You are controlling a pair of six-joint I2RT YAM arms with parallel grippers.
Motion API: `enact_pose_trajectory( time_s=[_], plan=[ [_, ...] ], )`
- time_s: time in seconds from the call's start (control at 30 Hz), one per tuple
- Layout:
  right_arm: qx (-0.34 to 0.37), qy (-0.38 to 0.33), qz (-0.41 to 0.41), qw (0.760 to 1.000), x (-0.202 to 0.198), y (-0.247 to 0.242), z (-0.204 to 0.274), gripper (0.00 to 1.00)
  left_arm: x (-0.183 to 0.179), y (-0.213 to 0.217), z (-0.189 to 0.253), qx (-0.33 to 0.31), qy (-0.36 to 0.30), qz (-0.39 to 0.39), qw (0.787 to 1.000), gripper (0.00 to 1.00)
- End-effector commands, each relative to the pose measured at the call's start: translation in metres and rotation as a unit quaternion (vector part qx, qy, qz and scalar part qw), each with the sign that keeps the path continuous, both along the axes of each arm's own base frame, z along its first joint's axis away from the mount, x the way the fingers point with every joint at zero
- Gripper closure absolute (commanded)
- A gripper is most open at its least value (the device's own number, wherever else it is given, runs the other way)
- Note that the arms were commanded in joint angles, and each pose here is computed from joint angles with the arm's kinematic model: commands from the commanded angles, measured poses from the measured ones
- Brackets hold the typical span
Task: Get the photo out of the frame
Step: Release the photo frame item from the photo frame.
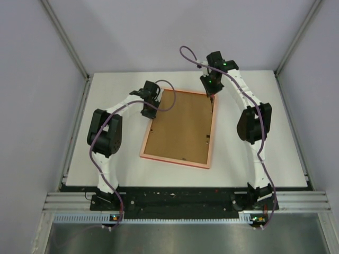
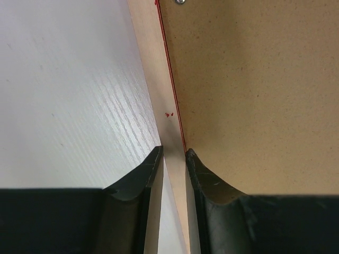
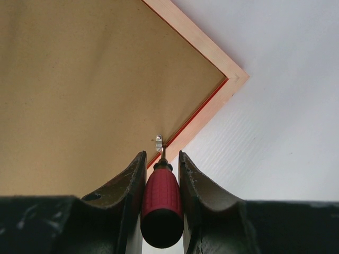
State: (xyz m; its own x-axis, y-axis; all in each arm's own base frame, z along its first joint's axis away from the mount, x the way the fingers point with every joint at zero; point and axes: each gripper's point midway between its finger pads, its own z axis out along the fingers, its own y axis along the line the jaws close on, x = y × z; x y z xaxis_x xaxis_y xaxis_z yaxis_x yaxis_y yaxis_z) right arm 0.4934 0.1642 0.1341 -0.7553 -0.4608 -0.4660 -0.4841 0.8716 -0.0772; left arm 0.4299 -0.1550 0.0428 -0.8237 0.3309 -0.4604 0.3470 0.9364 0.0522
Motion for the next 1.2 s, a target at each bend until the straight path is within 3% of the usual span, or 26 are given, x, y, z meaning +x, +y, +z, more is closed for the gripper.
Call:
enact_pose_trajectory(
  time_s=[0.0,0.47,0.7,0.93,1.1,1.17],
  plan=[
    [0.010,0.001,0.012,1.000,-0.002,0.009,0.006,1.00,0.010,-0.001,0.000,0.000,-0.006,0.008,1.000,0.76],
    [0.059,0.045,0.006,0.997,-0.006,0.013,-0.013,1.00,0.005,-0.002,0.001,-0.012,-0.001,0.020,1.000,0.81],
    [0.143,0.063,-0.048,0.987,0.000,-0.002,0.001,1.00,0.004,-0.004,0.004,-0.016,-0.003,0.023,1.000,0.82],
    [0.216,0.134,-0.064,0.965,-0.011,-0.007,-0.022,1.00,0.003,-0.005,0.005,-0.021,-0.002,0.023,1.000,0.84],
    [0.223,0.138,-0.058,0.963,-0.012,-0.005,-0.024,1.00,0.003,-0.006,0.007,-0.023,-0.004,0.022,0.999,0.84],
    [0.196,0.126,-0.051,0.971,-0.012,-0.009,-0.026,1.00,0.004,-0.006,0.008,-0.025,-0.004,0.023,0.999,0.85]
  ],
)
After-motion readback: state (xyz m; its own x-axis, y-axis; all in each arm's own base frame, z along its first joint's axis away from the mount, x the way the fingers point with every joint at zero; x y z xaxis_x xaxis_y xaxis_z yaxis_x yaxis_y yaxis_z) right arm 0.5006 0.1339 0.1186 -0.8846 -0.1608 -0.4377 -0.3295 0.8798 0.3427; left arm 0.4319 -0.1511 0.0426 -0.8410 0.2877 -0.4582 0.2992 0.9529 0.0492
